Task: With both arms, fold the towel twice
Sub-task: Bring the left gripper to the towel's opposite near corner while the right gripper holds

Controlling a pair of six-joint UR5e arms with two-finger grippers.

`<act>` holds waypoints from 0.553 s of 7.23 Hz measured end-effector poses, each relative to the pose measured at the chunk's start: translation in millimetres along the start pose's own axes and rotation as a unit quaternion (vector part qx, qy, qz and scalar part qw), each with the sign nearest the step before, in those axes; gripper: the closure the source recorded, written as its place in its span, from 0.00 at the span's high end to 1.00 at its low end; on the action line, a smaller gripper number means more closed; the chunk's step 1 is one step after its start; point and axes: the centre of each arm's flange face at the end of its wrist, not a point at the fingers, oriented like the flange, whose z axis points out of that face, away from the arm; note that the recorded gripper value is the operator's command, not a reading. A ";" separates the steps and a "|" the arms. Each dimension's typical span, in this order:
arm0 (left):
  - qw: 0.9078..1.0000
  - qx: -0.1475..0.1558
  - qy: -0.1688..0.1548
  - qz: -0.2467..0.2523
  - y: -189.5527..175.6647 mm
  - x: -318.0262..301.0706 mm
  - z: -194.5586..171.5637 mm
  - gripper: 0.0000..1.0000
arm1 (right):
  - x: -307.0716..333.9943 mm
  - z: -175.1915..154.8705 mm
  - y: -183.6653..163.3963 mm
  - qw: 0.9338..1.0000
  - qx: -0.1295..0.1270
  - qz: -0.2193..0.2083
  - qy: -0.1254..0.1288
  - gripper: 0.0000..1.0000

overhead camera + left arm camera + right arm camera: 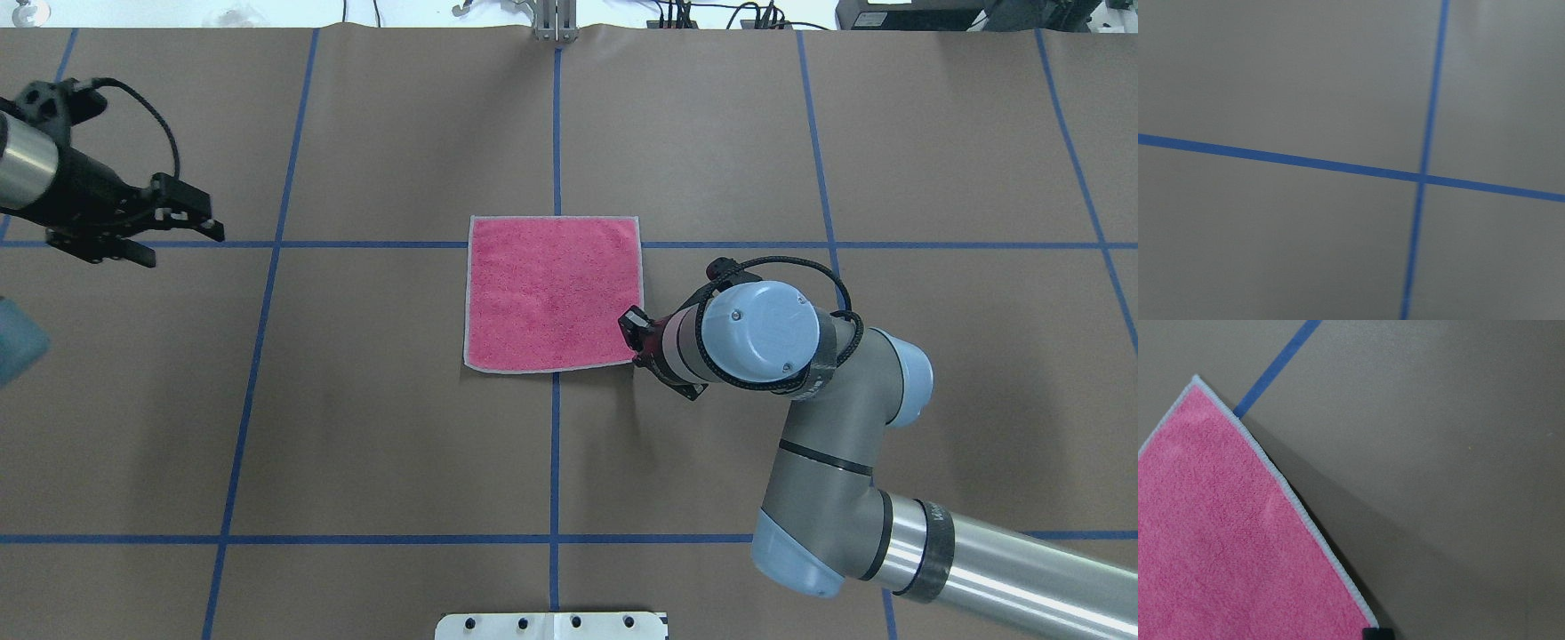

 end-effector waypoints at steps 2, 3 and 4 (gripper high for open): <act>0.998 0.002 0.000 -0.063 61.2 79.1 58.7 0.99 | 1.3 -0.4 -0.4 1.000 -0.004 0.000 0.003 0.00; 0.996 -0.001 0.001 -0.089 87.0 109.6 76.2 0.99 | 2.6 0.2 -1.9 1.000 -0.004 -0.001 0.004 0.00; 0.994 -0.009 0.003 -0.108 104.8 136.6 88.5 0.97 | 5.7 1.6 -4.3 1.000 -0.002 -0.004 0.007 0.00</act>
